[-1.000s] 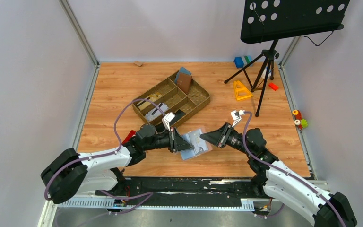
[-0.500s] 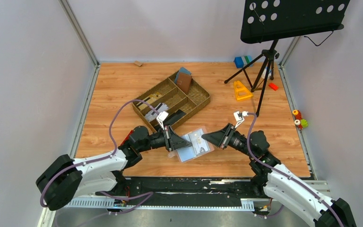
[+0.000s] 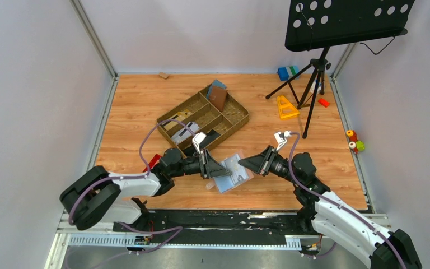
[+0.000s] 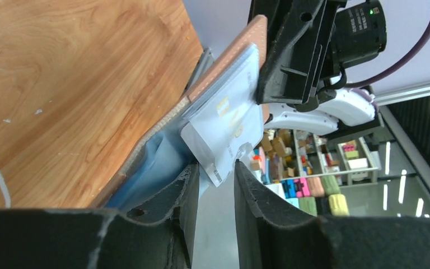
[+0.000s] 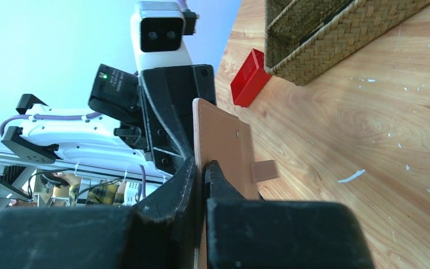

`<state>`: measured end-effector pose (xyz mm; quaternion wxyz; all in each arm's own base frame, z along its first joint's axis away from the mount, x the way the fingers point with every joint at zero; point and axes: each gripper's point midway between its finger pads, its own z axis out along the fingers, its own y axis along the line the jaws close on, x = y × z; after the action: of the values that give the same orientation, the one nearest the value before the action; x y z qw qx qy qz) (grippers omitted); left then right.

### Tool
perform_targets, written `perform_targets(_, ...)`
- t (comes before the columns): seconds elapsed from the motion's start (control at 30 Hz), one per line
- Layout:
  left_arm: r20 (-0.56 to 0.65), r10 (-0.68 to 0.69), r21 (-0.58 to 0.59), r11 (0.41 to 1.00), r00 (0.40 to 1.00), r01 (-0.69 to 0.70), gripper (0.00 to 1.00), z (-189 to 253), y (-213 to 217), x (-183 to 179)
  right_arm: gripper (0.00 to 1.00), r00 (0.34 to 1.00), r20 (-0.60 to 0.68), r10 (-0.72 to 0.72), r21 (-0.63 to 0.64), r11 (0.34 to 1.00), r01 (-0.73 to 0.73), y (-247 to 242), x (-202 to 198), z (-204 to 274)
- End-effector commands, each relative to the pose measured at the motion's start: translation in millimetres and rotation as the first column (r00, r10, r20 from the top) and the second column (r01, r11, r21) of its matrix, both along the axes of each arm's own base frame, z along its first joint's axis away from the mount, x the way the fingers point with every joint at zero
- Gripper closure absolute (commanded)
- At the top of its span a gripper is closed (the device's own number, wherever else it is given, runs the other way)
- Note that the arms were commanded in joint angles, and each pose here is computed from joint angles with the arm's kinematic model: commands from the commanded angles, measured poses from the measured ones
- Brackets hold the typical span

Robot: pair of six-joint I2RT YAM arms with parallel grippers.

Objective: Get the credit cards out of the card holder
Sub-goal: Remove the credit card from the card holder.

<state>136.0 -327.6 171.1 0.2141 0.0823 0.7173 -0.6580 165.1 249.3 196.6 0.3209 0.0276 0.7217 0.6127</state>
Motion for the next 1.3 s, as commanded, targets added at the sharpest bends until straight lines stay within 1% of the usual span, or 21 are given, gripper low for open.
perform_targets(0.0,0.095,-0.04,-0.242,0.968,0.995,0.062,0.66,55,-6,-4,1.0,0.996,0.068,0.065,0.113,0.991,-0.073,5,-12,35)
perform_targets(0.1,0.116,-0.032,-0.373,0.925,0.993,0.073,0.67,77,3,-9,1.0,0.997,0.056,0.057,0.119,0.991,-0.063,4,-11,36)
perform_targets(0.13,0.107,-0.044,-0.379,0.922,0.993,0.082,0.68,78,2,-9,1.0,0.997,0.048,0.054,0.121,0.991,-0.059,3,-10,35)
perform_targets(0.2,0.136,-0.044,-0.382,0.919,0.99,0.093,0.69,82,2,-10,1.0,0.998,0.035,0.048,0.124,0.991,-0.052,1,-9,33)
perform_targets(0.37,0.177,0.009,-0.424,0.903,0.984,0.068,0.69,99,13,-12,1.0,0.999,0.016,0.036,0.134,0.99,-0.038,-3,-6,28)
perform_targets(0.47,0.184,0.035,-0.446,0.894,0.982,0.052,0.74,107,18,-11,1.0,0.999,0.016,0.038,0.126,0.991,-0.039,-2,-6,26)
perform_targets(0.53,0.173,0.059,-0.449,0.893,0.983,0.025,0.81,108,20,-6,1.0,0.999,0.024,0.043,0.119,0.992,-0.045,-2,-6,26)
perform_targets(0.6,0.15,0.075,-0.442,0.897,0.986,-0.001,0.85,104,21,0,1.0,0.998,0.038,0.055,0.112,0.992,-0.059,-1,-8,28)
perform_targets(0.63,0.138,0.075,-0.432,0.902,0.988,-0.008,0.84,101,19,2,1.0,0.997,0.046,0.068,0.111,0.991,-0.073,0,-10,30)
perform_targets(0.73,0.119,0.049,-0.399,0.917,0.992,0.002,0.78,92,11,6,1.0,0.994,0.065,0.093,0.108,0.989,-0.1,1,-13,34)
perform_targets(0.9,0.071,0.035,-0.37,0.929,0.997,-0.006,0.67,79,3,12,1.0,0.993,0.074,0.09,0.113,0.989,-0.098,1,-14,37)
perform_targets(1.0,0.041,0.032,-0.336,0.942,0.999,-0.017,0.66,68,-1,16,1.0,0.993,0.081,0.09,0.118,0.988,-0.099,1,-13,39)
perform_targets(1.03,0.038,0.035,-0.331,0.943,0.999,-0.02,0.69,66,-2,17,1.0,0.992,0.083,0.092,0.119,0.988,-0.102,1,-14,40)
perform_targets(1.13,0.037,0.045,-0.341,0.94,0.998,-0.029,0.89,66,0,18,1.0,0.993,0.082,0.084,0.116,0.989,-0.094,0,-13,39)
perform_targets(1.17,0.04,0.046,-0.346,0.938,0.998,-0.029,0.93,67,0,17,1.0,0.994,0.074,0.075,0.112,0.99,-0.083,-1,-12,37)
perform_targets(1.2,0.041,0.045,-0.345,0.938,0.998,-0.028,0.96,66,1,17,1.0,0.996,0.062,0.062,0.107,0.992,-0.069,-2,-10,34)
perform_targets(1.27,0.043,0.045,-0.34,0.94,0.998,-0.028,0.96,64,2,15,1.0,0.999,0.034,0.022,0.1,0.995,-0.026,-7,-7,27)
